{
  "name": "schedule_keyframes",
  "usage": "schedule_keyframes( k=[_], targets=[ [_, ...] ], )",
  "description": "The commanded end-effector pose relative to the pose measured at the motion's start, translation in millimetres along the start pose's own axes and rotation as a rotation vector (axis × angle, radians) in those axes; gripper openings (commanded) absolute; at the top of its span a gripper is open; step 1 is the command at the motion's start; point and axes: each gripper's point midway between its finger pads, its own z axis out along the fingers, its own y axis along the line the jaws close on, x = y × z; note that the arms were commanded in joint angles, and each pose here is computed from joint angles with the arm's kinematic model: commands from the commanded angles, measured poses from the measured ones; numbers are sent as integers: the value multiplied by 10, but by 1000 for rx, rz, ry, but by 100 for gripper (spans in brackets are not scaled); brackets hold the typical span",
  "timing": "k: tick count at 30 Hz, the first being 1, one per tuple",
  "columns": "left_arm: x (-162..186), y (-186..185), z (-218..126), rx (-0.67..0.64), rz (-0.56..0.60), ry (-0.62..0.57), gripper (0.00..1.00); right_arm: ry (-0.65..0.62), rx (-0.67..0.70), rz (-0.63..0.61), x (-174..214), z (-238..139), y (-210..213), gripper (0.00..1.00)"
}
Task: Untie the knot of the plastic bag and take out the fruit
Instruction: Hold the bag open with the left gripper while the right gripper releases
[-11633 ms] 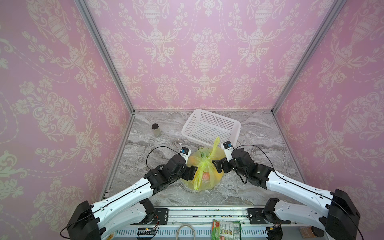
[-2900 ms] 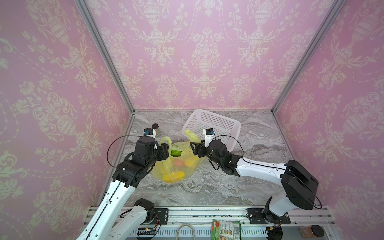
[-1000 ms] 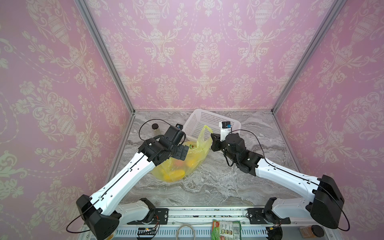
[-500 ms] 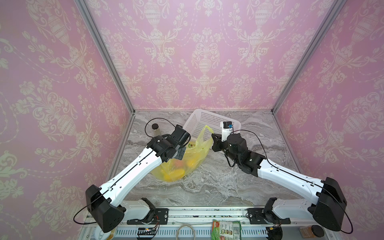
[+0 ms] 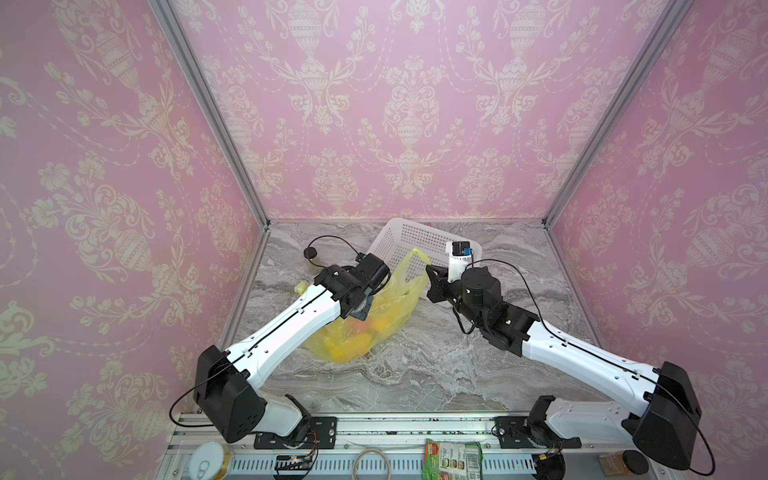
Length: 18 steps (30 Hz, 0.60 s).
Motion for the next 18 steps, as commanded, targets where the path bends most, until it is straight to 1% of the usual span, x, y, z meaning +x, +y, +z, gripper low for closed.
schedule_keyframes(
  k=[1,4,5,6,7,8,9,10,11,12,13,14,16,18],
  targets=[
    [-90,-144,-44,75,-10,-20,99,-2,-5,20,9,-12,-20,0],
    [-154,-52,-22,11,-21,-36,99,-1,-7,22,22,-22,-25,0],
    [-194,-51,-31,10,-28,-49,94,0,-10,23,27,-26,-23,0],
    [-246,-62,-47,19,-37,-66,83,0,-12,25,23,-36,-21,0],
    [-299,-74,-64,29,-47,-86,64,2,-12,27,25,-46,-24,0],
    [-363,-72,-88,38,-63,-108,43,6,-20,28,36,-64,-19,4],
    [-415,-59,-106,42,-80,-125,25,14,-46,28,36,-94,23,18],
    [-459,-37,-125,42,-93,-137,14,24,-62,26,35,-131,48,37],
    [-502,-16,-146,42,-107,-150,7,36,-67,47,23,-191,57,59],
    [-532,11,-168,37,-115,-161,2,50,-59,84,13,-263,41,77],
    [-553,26,-182,35,-123,-171,0,62,-45,135,18,-326,4,90],
    [-579,44,-209,37,-132,-187,0,67,-38,212,21,-408,-28,100],
    [-617,75,-253,46,-157,-223,0,55,-119,304,-16,-547,65,100],
    [-670,105,-302,77,-197,-253,0,32,-260,385,-97,-707,248,100]
  ],
)
